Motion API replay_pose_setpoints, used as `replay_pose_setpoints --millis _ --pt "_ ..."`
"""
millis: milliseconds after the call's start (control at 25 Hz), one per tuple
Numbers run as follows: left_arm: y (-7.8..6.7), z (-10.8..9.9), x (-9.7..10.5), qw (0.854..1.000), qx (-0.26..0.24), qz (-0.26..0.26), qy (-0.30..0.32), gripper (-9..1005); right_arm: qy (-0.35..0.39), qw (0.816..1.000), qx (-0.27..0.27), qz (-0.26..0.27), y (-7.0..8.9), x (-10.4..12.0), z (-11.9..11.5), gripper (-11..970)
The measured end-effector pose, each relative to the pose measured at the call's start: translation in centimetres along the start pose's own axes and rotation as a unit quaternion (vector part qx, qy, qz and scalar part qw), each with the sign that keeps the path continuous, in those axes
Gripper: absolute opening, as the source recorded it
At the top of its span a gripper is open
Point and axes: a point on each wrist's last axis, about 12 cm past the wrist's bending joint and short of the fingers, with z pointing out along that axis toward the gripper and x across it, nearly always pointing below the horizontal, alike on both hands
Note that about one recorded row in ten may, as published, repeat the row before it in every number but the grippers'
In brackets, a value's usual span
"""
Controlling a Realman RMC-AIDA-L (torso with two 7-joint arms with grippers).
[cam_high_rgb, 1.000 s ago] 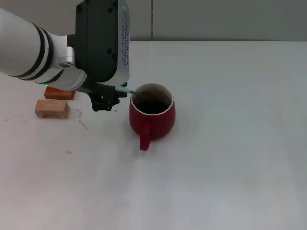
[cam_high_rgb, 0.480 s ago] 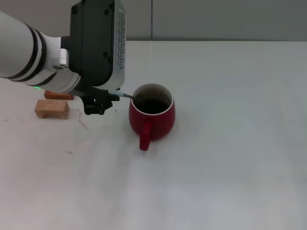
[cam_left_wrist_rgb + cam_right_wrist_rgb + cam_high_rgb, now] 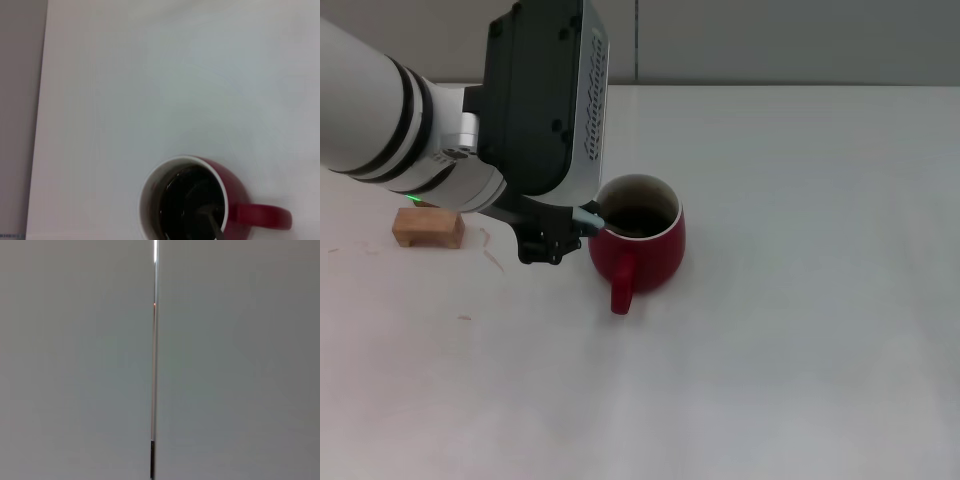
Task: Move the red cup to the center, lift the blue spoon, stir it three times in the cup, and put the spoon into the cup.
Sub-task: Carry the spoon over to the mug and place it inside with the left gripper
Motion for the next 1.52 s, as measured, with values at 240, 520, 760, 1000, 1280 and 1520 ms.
replay_pose_setpoints --millis 240,520,760,1000,1280,1520 --pt "-0.2 0.5 -1.1 1.000 0.008 0.007 -0.029 163 0.000 1.000 0.000 0.000 0.0 0.0 0.0 646" --pt "0.1 1.7 -1.2 0.999 -0.002 0.002 -0.040 162 0.000 1.000 0.001 -0.001 -0.1 0.0 -0.1 646" --pt "0.3 2.5 -1.0 0.999 -0.016 -0.007 -0.045 162 0.000 1.000 0.002 -0.002 -0.2 0.0 -0.1 647" --pt "0.5 2.6 -0.3 0.999 -0.025 -0.014 -0.032 161 0.000 1.000 0.002 -0.002 -0.2 0.0 -0.1 647" --pt "0.3 2.4 0.8 0.999 -0.028 -0.021 -0.004 161 0.002 1.000 0.002 -0.002 -0.2 0.0 0.0 647" --pt "-0.1 1.7 0.9 1.000 -0.013 -0.021 0.003 160 0.003 1.000 0.001 -0.002 -0.1 0.0 0.0 647"
